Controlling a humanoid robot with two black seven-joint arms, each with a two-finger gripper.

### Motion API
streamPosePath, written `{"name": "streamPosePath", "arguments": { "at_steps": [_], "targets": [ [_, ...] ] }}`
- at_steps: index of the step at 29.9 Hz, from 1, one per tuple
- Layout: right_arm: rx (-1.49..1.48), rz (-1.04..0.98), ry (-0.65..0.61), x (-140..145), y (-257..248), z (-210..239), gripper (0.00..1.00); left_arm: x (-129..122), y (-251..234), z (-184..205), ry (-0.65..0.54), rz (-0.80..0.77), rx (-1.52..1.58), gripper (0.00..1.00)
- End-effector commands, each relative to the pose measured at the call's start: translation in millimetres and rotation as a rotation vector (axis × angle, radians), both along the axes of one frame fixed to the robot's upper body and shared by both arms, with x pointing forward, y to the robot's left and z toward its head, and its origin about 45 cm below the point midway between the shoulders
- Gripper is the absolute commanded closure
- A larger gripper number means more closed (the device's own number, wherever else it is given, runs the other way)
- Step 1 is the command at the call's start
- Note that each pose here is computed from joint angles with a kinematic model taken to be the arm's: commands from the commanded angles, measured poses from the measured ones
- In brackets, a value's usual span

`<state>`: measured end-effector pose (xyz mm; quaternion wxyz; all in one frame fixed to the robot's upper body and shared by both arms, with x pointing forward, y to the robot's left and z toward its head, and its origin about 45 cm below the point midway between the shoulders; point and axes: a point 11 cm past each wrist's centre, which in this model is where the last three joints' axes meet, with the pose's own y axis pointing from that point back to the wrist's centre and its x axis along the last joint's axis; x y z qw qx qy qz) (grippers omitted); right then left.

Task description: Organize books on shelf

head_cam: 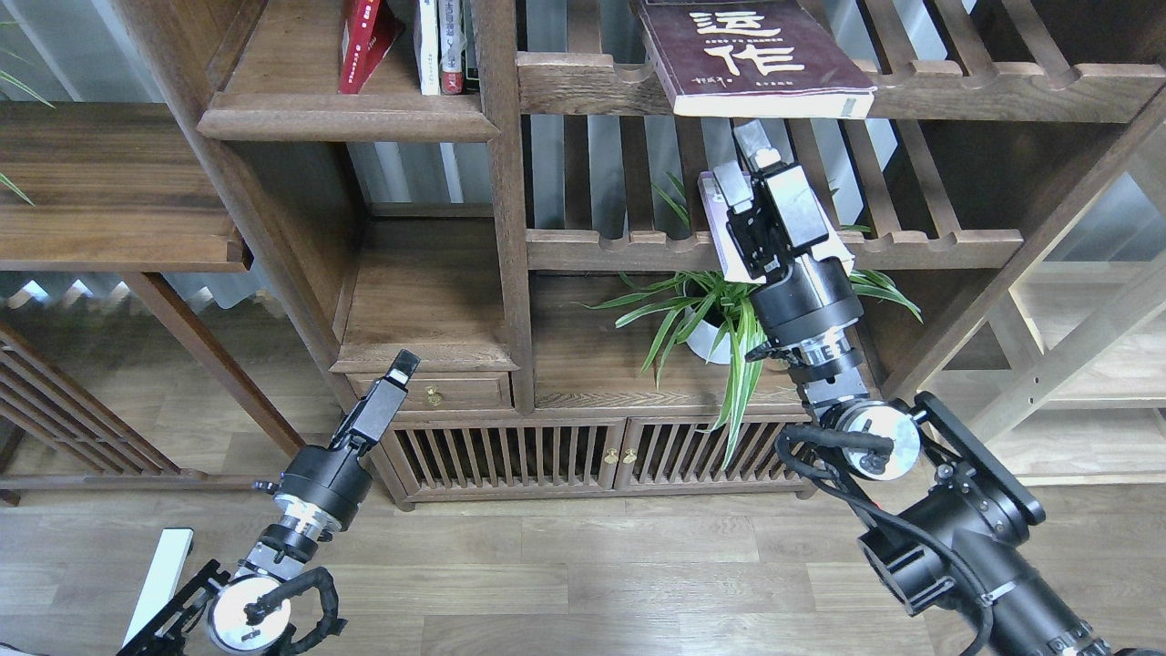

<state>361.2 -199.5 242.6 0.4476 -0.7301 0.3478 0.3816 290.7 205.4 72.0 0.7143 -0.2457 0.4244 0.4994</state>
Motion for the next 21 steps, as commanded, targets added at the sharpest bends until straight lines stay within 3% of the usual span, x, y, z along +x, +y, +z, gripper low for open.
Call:
{"name": "streamPosePath", "arguments": {
  "at_steps": [1, 21],
  "targets": [
    [-0.004, -0.006, 0.018, 0.9, 1.0, -2.1, 0.01, -0.3, -0.6, -0.2, 0.001, -0.001, -0.001, 0.01],
    [-0.027, -0.030, 0.015, 15.4, -0.2, 13.2, 0.01, -4.0, 0.7, -1.2, 0.005, 0.001, -0.003, 0.01]
  ]
}}
